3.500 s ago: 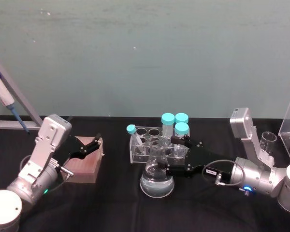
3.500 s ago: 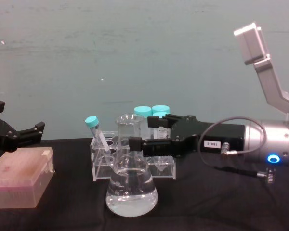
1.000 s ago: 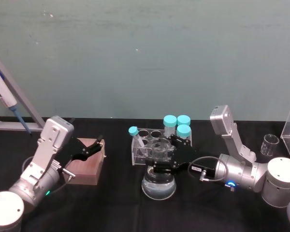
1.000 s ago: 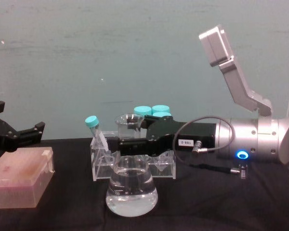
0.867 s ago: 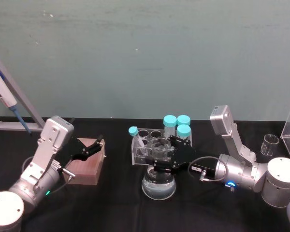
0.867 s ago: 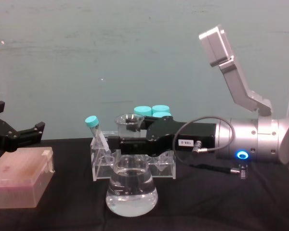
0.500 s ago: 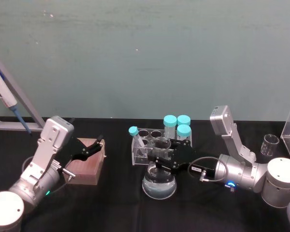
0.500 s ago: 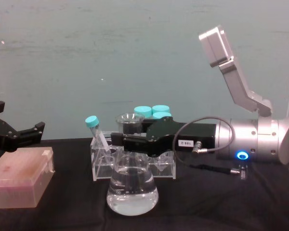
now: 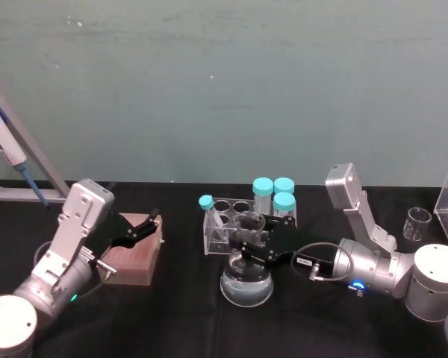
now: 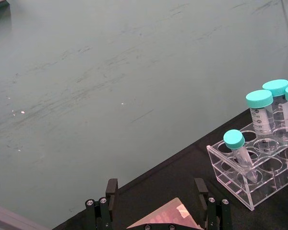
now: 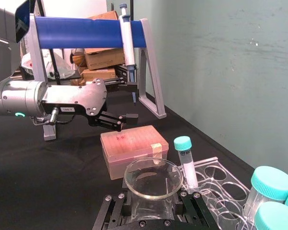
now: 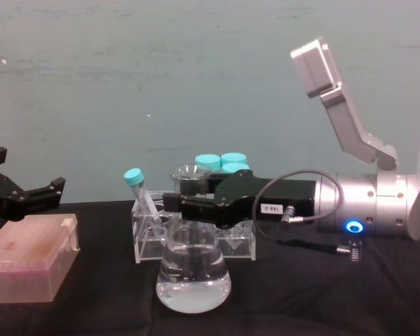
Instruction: Place the experimental apparatus aside using one hand.
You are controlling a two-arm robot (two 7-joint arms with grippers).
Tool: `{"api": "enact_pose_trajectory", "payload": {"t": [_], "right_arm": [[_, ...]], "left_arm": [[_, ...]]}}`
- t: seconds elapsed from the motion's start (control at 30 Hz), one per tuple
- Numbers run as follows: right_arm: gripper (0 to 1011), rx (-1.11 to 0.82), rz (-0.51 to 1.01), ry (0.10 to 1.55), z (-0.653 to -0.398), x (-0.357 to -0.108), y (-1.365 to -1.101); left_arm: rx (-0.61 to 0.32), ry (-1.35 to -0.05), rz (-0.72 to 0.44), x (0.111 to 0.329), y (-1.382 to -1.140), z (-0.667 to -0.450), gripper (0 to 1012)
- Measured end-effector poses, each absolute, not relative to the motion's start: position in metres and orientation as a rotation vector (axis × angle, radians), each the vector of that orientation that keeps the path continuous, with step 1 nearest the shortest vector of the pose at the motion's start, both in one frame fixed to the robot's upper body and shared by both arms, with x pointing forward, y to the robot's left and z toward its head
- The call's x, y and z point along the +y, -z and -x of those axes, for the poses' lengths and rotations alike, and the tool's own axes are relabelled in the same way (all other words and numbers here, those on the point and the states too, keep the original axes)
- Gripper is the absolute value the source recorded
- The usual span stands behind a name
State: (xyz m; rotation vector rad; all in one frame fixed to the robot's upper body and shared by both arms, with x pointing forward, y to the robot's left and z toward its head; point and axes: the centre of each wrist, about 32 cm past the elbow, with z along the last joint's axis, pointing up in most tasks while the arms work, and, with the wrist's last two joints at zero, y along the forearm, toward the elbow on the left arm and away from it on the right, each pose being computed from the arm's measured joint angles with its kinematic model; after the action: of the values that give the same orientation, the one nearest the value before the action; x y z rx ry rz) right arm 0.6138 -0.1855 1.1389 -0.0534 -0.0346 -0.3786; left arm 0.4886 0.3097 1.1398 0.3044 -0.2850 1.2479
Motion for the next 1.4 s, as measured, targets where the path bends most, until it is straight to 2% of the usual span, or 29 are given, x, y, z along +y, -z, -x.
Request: {"api": "enact_pose_trajectory", "payload": {"t": [0.77,1.4], "right_arm": [[456,-0.054,0.008,0.406,-0.595,-0.205,-1.154],[456,-0.053,0.015,0.487,-0.574,-0.244,-1.165]], "left_arm": [[-0.285,-1.248,-0.305,0.31,-1.14,-0.489,1000],[-0.285,-1.248,-0.304,0.31,-1.14,-0.489,1000]]}}
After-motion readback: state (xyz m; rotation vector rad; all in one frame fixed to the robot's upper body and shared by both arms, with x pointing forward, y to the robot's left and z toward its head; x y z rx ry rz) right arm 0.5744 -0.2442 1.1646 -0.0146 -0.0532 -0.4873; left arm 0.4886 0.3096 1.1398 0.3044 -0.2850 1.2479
